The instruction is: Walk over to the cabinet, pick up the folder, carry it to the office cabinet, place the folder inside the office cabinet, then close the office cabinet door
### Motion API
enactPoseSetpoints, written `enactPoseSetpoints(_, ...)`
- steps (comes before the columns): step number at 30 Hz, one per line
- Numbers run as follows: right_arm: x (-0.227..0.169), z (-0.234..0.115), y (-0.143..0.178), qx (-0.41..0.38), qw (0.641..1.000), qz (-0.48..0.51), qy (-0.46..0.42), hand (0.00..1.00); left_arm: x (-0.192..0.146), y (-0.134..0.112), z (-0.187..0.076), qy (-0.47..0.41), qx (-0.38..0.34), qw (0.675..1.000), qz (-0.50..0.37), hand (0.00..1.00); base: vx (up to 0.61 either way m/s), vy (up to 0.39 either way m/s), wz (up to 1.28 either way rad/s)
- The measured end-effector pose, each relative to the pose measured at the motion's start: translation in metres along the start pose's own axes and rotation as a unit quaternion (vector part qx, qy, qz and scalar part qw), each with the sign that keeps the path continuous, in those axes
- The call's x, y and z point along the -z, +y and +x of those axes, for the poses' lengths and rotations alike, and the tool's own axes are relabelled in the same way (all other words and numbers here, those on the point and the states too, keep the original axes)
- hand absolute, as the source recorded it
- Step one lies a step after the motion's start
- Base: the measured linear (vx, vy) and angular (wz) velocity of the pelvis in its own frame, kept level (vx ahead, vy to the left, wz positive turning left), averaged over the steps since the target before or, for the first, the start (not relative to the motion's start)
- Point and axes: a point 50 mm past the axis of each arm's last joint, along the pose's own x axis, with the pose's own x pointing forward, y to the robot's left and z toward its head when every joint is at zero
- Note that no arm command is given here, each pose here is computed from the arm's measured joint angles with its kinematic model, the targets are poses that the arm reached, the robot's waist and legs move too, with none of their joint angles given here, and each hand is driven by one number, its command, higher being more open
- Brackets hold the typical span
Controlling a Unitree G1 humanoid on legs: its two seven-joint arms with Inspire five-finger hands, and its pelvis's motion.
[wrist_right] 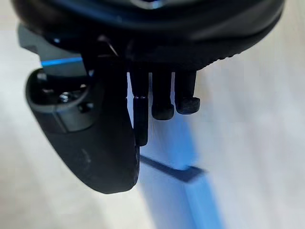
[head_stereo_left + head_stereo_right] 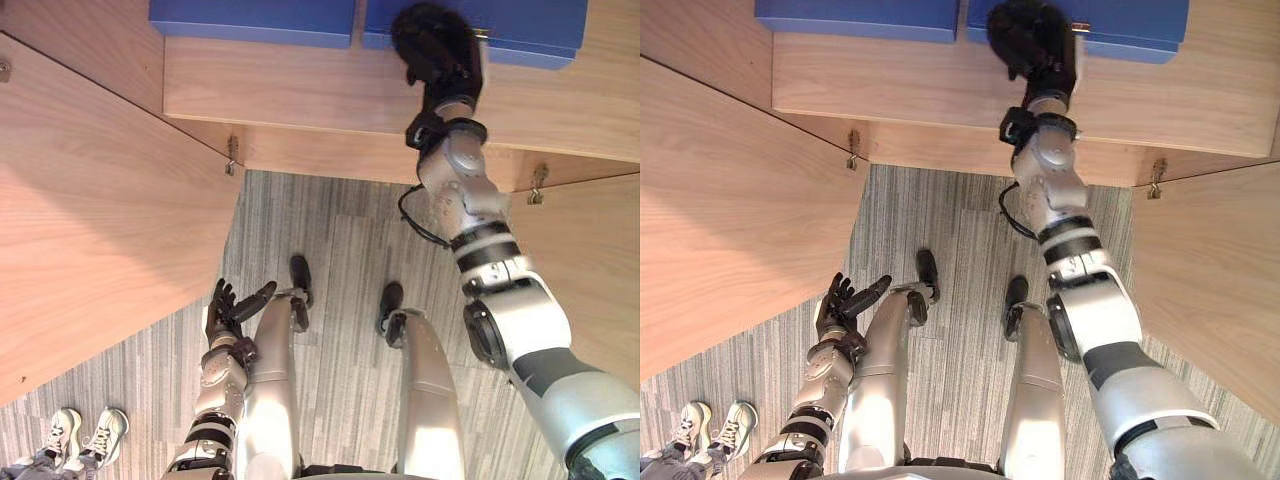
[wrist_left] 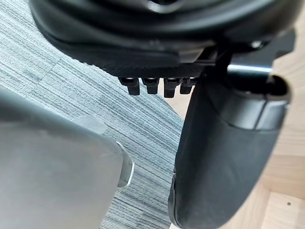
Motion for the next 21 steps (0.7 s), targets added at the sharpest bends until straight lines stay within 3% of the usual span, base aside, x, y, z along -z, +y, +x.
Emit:
enactPoseSetpoints(3,0.012,-0.048,-0.034,0.009,1.0,-0.024,-0.013,0.0,0.01,-0.002,-0.006,0.014,0.008,1.0,0.011,1.0,0.04,-0.014,-0.07)
enactPoseSetpoints(4,0.022,-0.074,-0.047,0.009,0.999,-0.036,-0.005,1.0,0.016,-0.002,-0.012,0.02,0.015,1.0,0.012,1.0,0.02,-0.016,-0.16)
enactPoseSetpoints(9,0.068,-0.172,-0.077,0.016,0.989,-0.099,0.111,1.0,0.04,0.017,-0.029,0.055,0.016,0.997,0.047,1.0,0.06,-0.023,-0.21)
enactPoseSetpoints(12,0.099,-0.227,-0.099,0.028,0.961,-0.168,0.216,1.0,0.058,0.032,-0.041,0.093,0.007,0.993,0.071,1.0,0.16,-0.01,-0.23)
enactPoseSetpoints(18,0.155,-0.33,-0.158,0.132,0.853,-0.218,0.455,1.0,0.076,0.074,-0.057,0.145,-0.031,0.982,0.118,1.0,0.19,0.012,-0.21)
enactPoseSetpoints(21,0.158,-0.366,-0.177,0.191,0.81,-0.211,0.513,1.0,0.077,0.092,-0.063,0.152,-0.061,0.979,0.124,1.0,0.11,0.023,-0.43)
